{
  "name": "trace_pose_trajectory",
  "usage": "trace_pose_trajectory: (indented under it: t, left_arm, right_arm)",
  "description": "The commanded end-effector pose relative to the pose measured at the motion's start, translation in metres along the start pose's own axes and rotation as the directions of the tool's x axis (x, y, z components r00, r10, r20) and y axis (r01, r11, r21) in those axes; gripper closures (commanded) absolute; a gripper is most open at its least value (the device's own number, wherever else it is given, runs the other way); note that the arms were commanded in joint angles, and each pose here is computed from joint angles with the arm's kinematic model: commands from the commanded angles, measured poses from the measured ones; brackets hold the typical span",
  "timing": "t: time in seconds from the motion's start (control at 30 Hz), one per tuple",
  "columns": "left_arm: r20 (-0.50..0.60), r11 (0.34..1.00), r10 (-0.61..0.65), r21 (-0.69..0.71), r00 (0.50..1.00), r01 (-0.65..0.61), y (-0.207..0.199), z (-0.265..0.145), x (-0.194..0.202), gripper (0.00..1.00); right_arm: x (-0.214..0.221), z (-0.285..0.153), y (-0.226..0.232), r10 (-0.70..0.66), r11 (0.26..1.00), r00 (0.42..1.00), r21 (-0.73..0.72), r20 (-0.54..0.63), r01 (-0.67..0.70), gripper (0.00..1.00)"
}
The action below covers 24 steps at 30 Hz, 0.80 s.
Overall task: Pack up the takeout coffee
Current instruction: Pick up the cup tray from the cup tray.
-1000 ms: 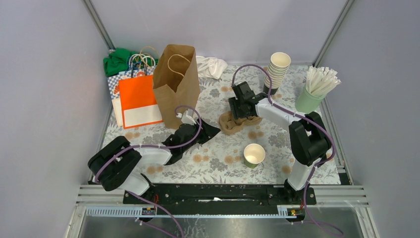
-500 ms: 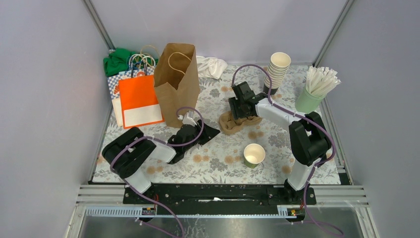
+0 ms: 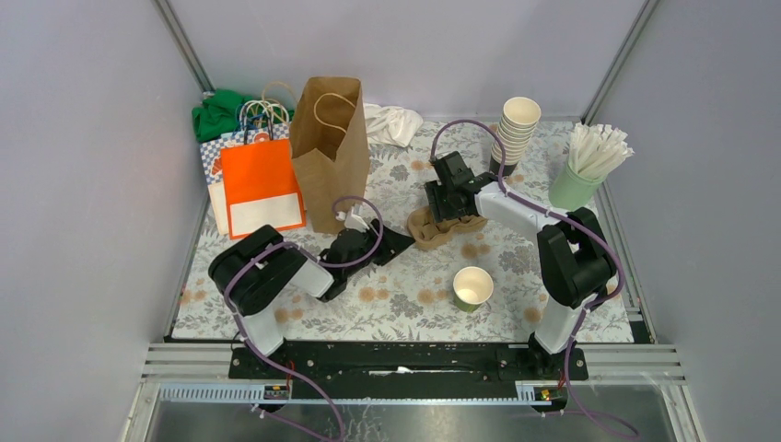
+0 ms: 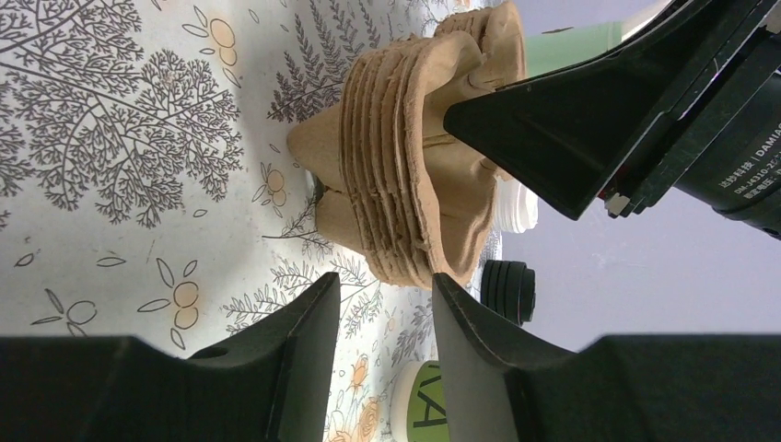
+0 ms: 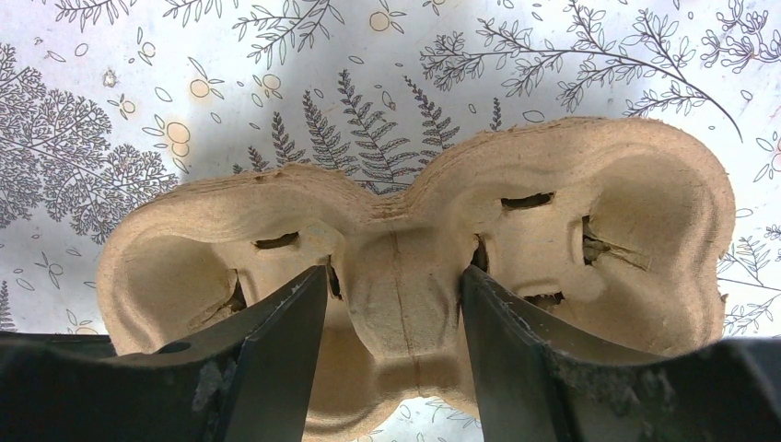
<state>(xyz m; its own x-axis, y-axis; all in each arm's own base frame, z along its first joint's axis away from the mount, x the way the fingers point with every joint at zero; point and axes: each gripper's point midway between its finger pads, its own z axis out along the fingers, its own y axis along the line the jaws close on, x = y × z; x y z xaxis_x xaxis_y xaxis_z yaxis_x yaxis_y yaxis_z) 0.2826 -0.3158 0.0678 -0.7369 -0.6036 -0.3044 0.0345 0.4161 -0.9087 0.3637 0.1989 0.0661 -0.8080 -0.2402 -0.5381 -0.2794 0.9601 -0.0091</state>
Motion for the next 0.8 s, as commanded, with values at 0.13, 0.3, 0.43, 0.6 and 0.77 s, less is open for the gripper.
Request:
trace_pose_trajectory:
  t: [0.13, 0.3, 0.43, 0.6, 0.77]
  left_arm:
    - [0.006, 0.996, -0.014, 0.087, 1.0, 0.014, -0.0223, 0.0112, -0.0075, 0.54]
    - [0.009, 0.996, -0.019, 0.092, 1.0, 0.018, -0.0212, 0.01, -0.0092, 0.66]
    - [0.015, 0.996, -0.022, 0.087, 1.0, 0.021, -0.0189, 0.0077, -0.0109, 0.66]
    - [0.016, 0.996, -0.022, 0.088, 1.0, 0.02, -0.0188, 0.0088, -0.0121, 0.64]
    - [0.008, 0.996, -0.02, 0.092, 1.0, 0.02, -0.0188, 0.0123, -0.0121, 0.61]
  right_arm:
    - [-0.0027, 0.0016, 0.0027, -0.002, 1.0, 1.0, -0.017, -0.002, 0.002, 0.38]
    - [-0.0041, 0.0016, 0.0033, -0.002, 1.0, 1.0, -0.018, 0.0, 0.002, 0.38]
    - [-0.003, 0.0025, 0.0032, -0.003, 1.0, 1.0, -0.018, -0.004, 0.003, 0.38]
    - [-0.0033, 0.0024, 0.0037, -0.003, 1.0, 1.0, -0.019, -0.004, 0.003, 0.38]
    - [-0.0021, 0.0022, 0.003, -0.003, 1.0, 1.0, -0.018, -0.008, 0.003, 0.38]
